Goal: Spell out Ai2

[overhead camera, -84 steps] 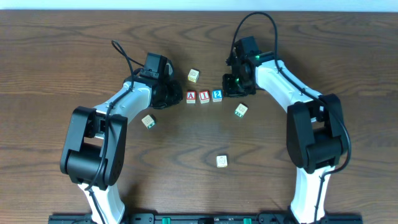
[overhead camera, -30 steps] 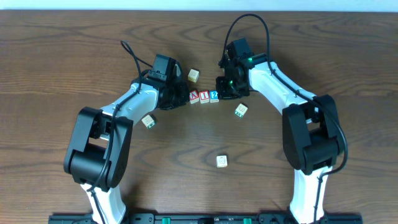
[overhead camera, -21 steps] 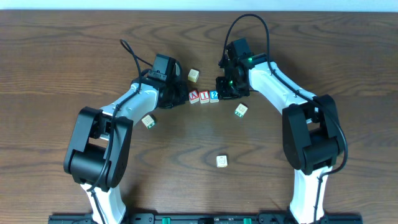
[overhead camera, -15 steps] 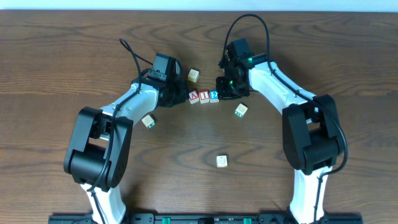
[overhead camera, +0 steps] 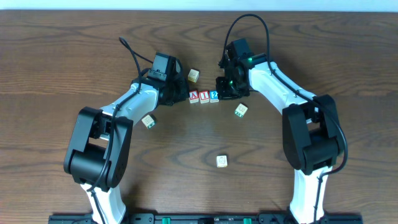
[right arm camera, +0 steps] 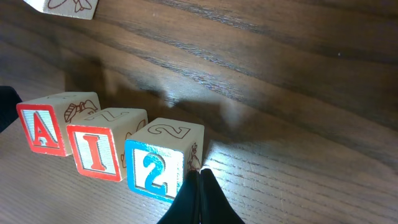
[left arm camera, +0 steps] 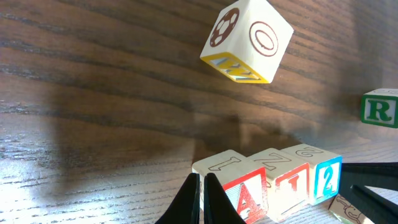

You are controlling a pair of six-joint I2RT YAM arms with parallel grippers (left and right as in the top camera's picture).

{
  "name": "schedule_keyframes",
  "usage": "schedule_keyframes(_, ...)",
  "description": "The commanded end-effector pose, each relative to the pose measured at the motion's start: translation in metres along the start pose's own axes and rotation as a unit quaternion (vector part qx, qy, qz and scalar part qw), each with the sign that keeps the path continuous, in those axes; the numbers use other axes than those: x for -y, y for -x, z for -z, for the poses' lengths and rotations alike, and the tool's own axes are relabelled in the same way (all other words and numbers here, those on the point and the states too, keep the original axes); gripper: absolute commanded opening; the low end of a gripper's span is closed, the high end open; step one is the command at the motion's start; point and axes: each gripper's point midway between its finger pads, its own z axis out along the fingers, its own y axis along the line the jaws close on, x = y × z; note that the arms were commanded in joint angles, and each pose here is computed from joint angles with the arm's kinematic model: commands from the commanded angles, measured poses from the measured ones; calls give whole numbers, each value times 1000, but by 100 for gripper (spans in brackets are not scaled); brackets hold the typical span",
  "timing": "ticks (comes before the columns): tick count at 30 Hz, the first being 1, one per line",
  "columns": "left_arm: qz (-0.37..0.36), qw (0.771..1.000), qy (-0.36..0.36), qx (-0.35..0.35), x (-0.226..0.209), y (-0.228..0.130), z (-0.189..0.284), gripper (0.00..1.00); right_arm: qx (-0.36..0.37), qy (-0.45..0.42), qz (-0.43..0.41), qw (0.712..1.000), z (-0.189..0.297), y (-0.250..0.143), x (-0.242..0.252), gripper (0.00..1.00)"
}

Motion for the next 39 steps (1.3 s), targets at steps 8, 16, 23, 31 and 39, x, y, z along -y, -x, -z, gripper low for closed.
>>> schedule_keyframes(8, -6, 1000, 0, -14, -3, -8, -7, 6, -1, 7, 5, 1000, -1, -2, -6, 1)
schedule_keyframes(16, -4, 1000, -2, -17, -2, -9, -7, 5, -3, 8, 22, 1000, -4, -5, -15, 1)
schedule_keyframes(23, -3, 1000, -1, -20, -3, -11, -7, 6, -3, 7, 22, 1000, -4, -5, -15, 1)
schedule_keyframes(31, -7, 1000, 0, -19, -3, -10, -7, 6, -1, 1, 21, 1000, -4, -4, -12, 2)
schedule_keyframes(39, -7, 1000, 10, -14, -22, 0, 0, 6, 3, -14, 6, 1000, 5, 1, 5, 1)
